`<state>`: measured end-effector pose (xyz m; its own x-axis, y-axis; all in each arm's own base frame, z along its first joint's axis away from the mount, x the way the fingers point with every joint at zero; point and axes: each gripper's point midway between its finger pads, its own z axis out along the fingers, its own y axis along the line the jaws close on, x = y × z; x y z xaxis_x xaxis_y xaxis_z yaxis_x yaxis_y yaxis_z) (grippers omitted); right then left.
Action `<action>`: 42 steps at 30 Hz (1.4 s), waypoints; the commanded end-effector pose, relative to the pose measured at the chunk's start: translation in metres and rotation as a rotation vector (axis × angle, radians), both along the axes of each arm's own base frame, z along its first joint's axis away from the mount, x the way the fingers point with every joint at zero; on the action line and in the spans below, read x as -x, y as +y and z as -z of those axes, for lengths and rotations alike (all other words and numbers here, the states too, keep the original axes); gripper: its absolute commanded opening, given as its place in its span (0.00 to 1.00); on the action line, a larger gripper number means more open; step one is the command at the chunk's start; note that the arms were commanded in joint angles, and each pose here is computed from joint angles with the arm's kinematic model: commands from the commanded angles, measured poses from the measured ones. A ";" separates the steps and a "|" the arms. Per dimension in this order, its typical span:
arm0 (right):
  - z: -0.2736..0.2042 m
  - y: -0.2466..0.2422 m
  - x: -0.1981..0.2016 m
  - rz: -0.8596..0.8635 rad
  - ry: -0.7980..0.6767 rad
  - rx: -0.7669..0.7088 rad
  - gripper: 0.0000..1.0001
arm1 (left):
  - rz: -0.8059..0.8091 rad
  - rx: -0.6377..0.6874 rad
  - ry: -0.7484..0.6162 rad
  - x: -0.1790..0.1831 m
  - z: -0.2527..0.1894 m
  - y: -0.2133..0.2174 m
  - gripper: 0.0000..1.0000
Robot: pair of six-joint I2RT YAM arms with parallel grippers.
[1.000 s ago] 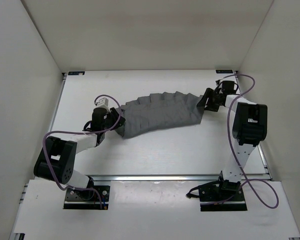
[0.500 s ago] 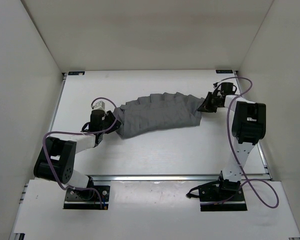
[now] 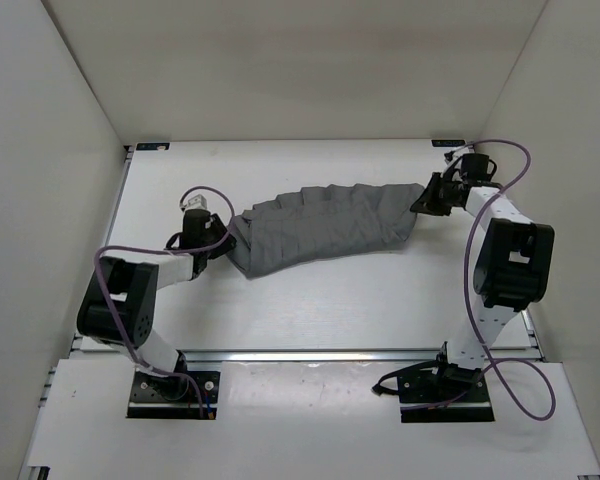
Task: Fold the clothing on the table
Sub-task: Fold the skirt
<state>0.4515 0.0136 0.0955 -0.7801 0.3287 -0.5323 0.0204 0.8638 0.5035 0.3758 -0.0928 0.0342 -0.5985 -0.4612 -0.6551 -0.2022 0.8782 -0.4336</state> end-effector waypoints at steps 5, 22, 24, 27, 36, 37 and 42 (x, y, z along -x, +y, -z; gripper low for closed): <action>-0.029 -0.021 -0.002 0.030 -0.054 0.042 0.00 | 0.010 -0.005 0.064 -0.021 0.007 -0.005 0.34; -0.098 -0.083 0.010 0.095 -0.159 0.083 0.00 | 0.226 0.087 0.111 -0.015 0.006 -0.101 0.00; -0.115 -0.069 0.007 0.035 -0.195 0.073 0.00 | 0.253 0.081 0.117 -0.015 0.006 -0.114 0.00; -0.140 -0.022 0.003 -0.095 -0.236 0.043 0.00 | 0.252 0.102 0.125 -0.013 0.011 -0.117 0.00; -0.156 0.167 0.019 -0.421 -0.279 -0.075 0.00 | 0.219 0.149 0.109 -0.012 0.007 -0.105 0.00; -0.150 0.186 0.028 -0.458 -0.267 -0.085 0.00 | 0.221 0.146 0.117 -0.011 0.010 -0.104 0.00; -0.116 0.250 0.056 -0.577 -0.210 -0.098 0.00 | 0.204 0.166 0.104 -0.013 0.007 -0.099 0.00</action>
<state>0.3977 0.2456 0.2131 -0.7369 -0.0666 -0.6728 -0.5346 0.6664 0.5196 0.3905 -0.1978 0.0191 -0.7608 -0.4031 -0.5086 -0.0744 0.8327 -0.5487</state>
